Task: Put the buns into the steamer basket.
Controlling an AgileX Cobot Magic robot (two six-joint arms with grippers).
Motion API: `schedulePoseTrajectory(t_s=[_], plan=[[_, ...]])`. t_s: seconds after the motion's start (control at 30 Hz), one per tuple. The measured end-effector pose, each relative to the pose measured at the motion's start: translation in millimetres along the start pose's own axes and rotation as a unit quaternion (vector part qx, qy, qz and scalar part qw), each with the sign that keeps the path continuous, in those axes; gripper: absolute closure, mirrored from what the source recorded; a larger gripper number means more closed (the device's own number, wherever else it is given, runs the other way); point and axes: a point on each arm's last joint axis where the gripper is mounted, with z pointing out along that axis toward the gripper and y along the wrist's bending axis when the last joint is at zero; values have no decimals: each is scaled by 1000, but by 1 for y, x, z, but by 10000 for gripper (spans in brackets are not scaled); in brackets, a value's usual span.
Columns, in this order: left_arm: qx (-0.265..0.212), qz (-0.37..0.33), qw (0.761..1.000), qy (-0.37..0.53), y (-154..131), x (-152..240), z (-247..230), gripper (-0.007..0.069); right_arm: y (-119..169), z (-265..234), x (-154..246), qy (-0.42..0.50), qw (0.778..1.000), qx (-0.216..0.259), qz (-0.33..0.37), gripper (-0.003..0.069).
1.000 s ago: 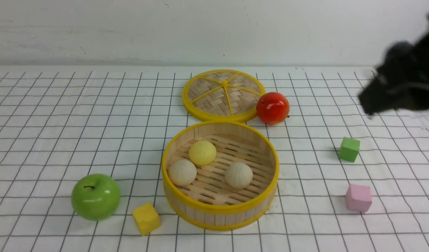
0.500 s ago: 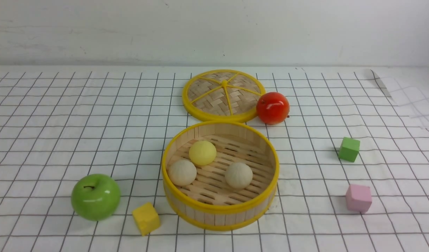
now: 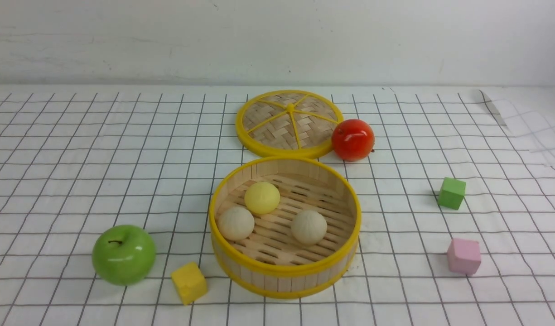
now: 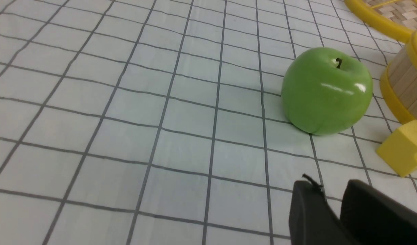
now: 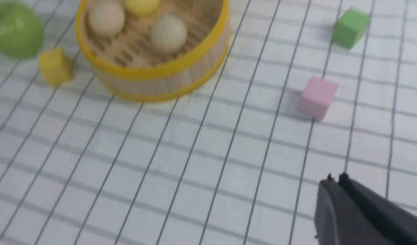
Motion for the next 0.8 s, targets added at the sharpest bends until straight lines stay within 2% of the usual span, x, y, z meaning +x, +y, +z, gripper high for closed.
schedulePoseTrajectory(t_s=[0.07, 0.17, 0.3, 0.43, 0.67, 0.8], plan=[[0, 0, 1000, 0, 0, 0, 0, 481, -4, 0, 6, -45, 999, 24, 17, 669], [0, 0, 1000, 0, 0, 0, 0, 477, -13, 5, 29, -127, 987, 88, 49, 664], [0, 0, 1000, 0, 0, 0, 0, 471, -21, 21, 54, -175, 974, 130, 64, 660], [0, 0, 1000, 0, 0, 0, 0, 470, -29, 45, 81, -176, 971, 144, 69, 658], [0, 0, 1000, 0, 0, 0, 0, 466, -41, 83, 137, -124, 977, 161, 60, 654], [0, 0, 1000, 0, 0, 0, 0, 466, -41, 83, 136, -132, 976, 163, 54, 648]])
